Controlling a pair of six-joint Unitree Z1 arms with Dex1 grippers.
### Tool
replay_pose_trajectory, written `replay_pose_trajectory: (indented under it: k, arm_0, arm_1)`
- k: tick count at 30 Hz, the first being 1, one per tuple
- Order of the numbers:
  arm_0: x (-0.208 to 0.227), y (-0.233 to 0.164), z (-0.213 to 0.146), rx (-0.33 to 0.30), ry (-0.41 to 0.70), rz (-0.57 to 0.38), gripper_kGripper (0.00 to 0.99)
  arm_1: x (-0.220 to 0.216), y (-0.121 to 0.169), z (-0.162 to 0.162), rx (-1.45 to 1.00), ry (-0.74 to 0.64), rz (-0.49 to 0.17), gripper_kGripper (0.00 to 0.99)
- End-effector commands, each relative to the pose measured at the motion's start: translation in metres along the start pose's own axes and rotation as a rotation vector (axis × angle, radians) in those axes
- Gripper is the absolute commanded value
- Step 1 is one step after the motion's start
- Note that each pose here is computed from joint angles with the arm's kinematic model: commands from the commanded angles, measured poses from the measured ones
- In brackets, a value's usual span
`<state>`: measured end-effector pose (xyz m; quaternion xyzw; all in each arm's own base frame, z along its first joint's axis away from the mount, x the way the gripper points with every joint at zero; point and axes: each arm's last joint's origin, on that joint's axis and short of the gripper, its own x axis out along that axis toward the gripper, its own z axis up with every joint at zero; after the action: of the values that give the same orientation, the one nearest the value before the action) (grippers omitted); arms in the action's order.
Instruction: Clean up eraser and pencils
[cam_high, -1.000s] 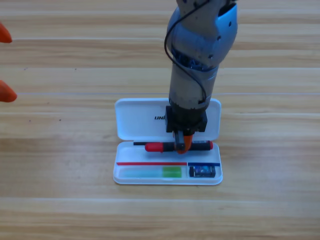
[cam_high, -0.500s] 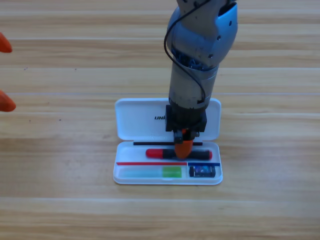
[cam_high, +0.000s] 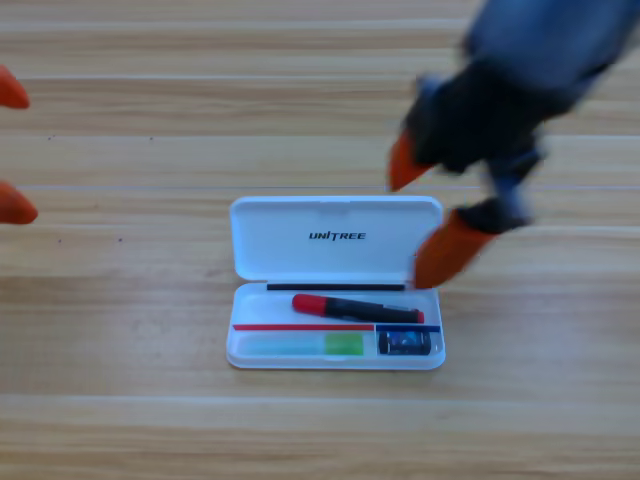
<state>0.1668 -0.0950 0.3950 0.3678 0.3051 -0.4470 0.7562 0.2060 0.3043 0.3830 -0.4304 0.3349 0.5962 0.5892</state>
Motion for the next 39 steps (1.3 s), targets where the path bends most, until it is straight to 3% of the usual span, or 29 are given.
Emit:
replay_pose_trajectory:
  k: [1, 4, 6, 11, 15, 20, 23, 25, 27, 29, 30, 39]
  arm_0:
    - [0.021, 0.022, 0.010, -0.040, -0.041, 0.034, 0.989]
    - [0.046, 0.053, 0.023, -0.060, -0.069, 0.048, 0.986]
    - [0.069, 0.077, 0.032, -0.077, -0.091, 0.019, 0.985]
    - [0.133, 0.123, 0.052, -0.107, -0.093, -0.046, 0.989]
    - [0.169, 0.137, 0.050, -0.120, -0.110, -0.091, 0.942]
    - [0.202, 0.139, 0.038, -0.124, -0.124, -0.138, 0.836]
    - [0.215, 0.135, 0.031, -0.115, -0.133, -0.151, 0.741]
    - [0.225, 0.137, 0.025, -0.088, -0.151, -0.177, 0.618]
    - [0.237, 0.142, 0.014, -0.036, -0.197, -0.229, 0.383]
    - [0.252, 0.145, 0.003, -0.009, -0.248, -0.277, 0.044]
    - [0.259, 0.147, -0.002, -0.008, -0.258, -0.294, 0.000]
    - [0.305, 0.153, -0.024, -0.089, -0.202, -0.371, 0.000]
  arm_1:
    - [-0.091, 0.053, -0.046, 0.035, -0.230, -0.072, 0.905]
    - [-0.104, 0.078, -0.073, 0.055, -0.350, -0.163, 0.917]
    - [-0.106, 0.089, -0.085, 0.059, -0.394, -0.185, 0.919]
    - [-0.092, 0.092, -0.085, 0.084, -0.429, -0.071, 0.919]
    - [-0.078, 0.089, -0.080, 0.085, -0.442, 0.024, 0.919]
    - [-0.078, 0.088, -0.078, 0.080, -0.454, 0.041, 0.920]
    - [-0.076, 0.088, -0.079, 0.081, -0.453, 0.042, 0.920]
    - [-0.074, 0.087, -0.078, 0.081, -0.453, 0.042, 0.920]
    - [-0.073, 0.087, -0.078, 0.082, -0.451, 0.046, 0.920]
    - [-0.073, 0.088, -0.078, 0.082, -0.457, 0.053, 0.922]
    - [-0.072, 0.088, -0.079, 0.084, -0.454, 0.055, 0.925]
    - [-0.069, 0.087, -0.079, 0.089, -0.446, 0.063, 0.930]
